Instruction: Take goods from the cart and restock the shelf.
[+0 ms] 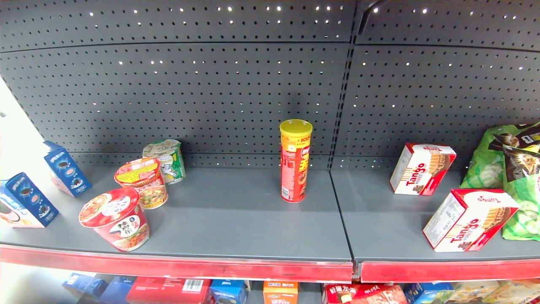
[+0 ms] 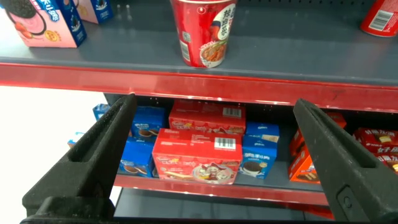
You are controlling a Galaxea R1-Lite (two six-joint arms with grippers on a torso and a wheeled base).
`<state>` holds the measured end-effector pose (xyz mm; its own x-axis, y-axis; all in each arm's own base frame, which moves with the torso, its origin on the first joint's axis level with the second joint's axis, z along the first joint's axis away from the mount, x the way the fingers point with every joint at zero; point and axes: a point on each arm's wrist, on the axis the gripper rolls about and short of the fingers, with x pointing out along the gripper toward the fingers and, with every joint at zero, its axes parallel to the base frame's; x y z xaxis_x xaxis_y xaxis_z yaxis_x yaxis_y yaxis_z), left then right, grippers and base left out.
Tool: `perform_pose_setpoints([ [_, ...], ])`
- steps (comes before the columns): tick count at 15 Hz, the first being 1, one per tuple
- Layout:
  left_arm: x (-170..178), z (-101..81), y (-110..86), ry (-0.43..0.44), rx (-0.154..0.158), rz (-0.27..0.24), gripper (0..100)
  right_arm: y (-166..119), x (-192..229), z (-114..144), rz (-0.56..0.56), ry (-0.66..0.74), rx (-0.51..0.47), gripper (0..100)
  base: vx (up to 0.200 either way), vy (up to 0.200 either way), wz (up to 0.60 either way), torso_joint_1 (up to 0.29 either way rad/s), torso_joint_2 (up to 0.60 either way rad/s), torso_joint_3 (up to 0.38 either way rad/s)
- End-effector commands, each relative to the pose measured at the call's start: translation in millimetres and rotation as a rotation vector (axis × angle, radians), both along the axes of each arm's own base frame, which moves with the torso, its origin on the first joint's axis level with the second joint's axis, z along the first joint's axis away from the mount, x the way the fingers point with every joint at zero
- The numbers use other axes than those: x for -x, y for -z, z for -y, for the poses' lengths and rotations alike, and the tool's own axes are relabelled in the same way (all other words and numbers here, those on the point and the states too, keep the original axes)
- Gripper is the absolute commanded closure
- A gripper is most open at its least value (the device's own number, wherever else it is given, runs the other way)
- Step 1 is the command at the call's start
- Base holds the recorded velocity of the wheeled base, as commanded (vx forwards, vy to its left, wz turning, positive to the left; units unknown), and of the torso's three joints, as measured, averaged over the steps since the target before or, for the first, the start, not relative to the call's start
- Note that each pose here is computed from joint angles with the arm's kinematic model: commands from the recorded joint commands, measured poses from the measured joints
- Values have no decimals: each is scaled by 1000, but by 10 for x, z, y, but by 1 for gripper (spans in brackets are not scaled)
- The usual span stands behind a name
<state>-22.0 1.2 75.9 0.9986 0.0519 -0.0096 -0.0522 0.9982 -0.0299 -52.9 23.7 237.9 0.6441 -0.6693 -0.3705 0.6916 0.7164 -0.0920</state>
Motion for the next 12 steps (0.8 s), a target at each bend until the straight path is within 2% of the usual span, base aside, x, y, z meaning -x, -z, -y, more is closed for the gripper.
perform_pose_setpoints([
  [1,-1,0,-1,0,0,-1,0,-38,25,50,25,-112,10,0,0,0,0,0,0,0],
  [6,-1,0,-1,0,0,-1,0,-146,25,57,43,-120,25,0,0,0,0,0,0,0],
  [12,-1,0,-1,0,0,-1,0,97,229,-22,29,-162,118,0,0,0,0,0,0,0],
])
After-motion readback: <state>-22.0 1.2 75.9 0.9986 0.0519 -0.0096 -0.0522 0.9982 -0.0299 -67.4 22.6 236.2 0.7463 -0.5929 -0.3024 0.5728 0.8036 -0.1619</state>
